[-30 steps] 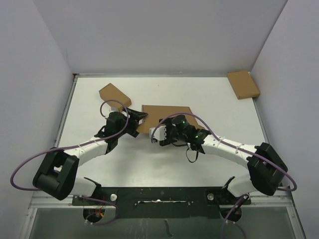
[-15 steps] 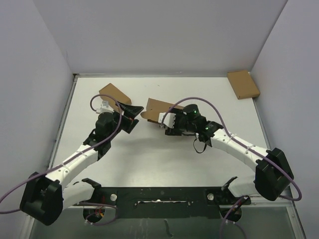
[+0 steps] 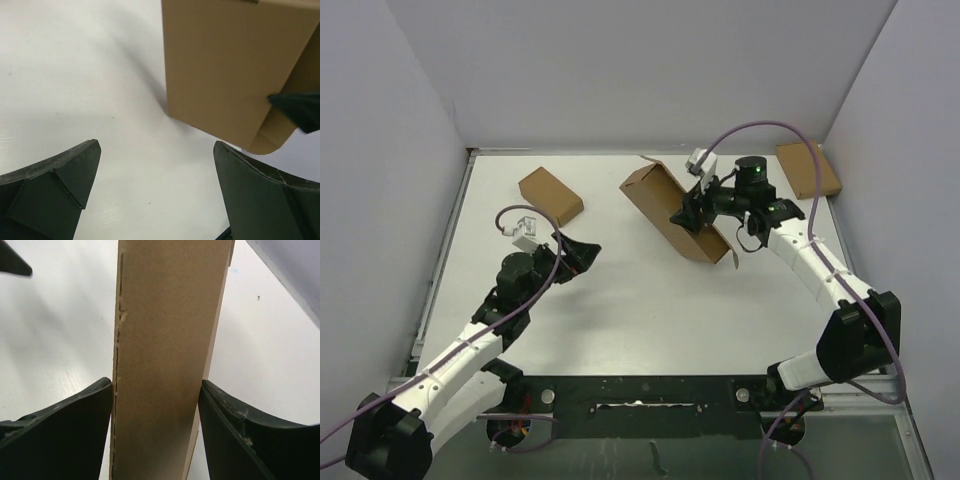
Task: Fold the paper box
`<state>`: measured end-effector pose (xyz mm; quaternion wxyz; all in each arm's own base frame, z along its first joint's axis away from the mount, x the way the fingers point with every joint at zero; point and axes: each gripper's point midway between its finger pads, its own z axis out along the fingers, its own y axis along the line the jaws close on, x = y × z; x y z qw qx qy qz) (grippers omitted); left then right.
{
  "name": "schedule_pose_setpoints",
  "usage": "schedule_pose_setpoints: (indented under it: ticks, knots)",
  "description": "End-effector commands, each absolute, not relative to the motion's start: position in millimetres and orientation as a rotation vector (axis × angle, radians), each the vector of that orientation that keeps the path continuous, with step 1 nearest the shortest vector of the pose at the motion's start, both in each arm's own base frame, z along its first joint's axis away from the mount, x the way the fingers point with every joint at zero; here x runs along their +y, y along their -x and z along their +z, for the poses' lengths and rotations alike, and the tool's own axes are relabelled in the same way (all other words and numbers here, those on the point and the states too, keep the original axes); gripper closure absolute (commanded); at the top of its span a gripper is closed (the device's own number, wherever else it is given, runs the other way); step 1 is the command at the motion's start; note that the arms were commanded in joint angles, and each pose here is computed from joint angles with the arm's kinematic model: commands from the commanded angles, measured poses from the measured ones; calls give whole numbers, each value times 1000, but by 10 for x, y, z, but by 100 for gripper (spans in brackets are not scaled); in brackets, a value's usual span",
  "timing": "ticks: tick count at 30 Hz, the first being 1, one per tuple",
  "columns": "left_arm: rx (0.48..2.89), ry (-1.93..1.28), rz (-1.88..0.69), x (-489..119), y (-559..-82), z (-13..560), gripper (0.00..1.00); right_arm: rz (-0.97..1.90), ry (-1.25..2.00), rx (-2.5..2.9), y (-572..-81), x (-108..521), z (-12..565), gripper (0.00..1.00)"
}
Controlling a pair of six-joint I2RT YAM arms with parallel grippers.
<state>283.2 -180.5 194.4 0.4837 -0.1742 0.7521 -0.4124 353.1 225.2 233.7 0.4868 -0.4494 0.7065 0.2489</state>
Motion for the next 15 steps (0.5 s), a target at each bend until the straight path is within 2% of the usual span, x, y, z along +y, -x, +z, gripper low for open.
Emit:
schedule_pose_setpoints:
  ticks: [1,7,15]
  knots:
    - [1811,302,-975,-1796,-2747,1928,2,959,912,1768,-3509,2368,2632,54]
    - [1860,272,-997,-1842,-2664,1781,2,1302,649,1887,-3615,2324,2502,55]
    - [1870,275,-999,-1821,-2601,1707,2,1570,333,1989,-3704,2225,2099,54]
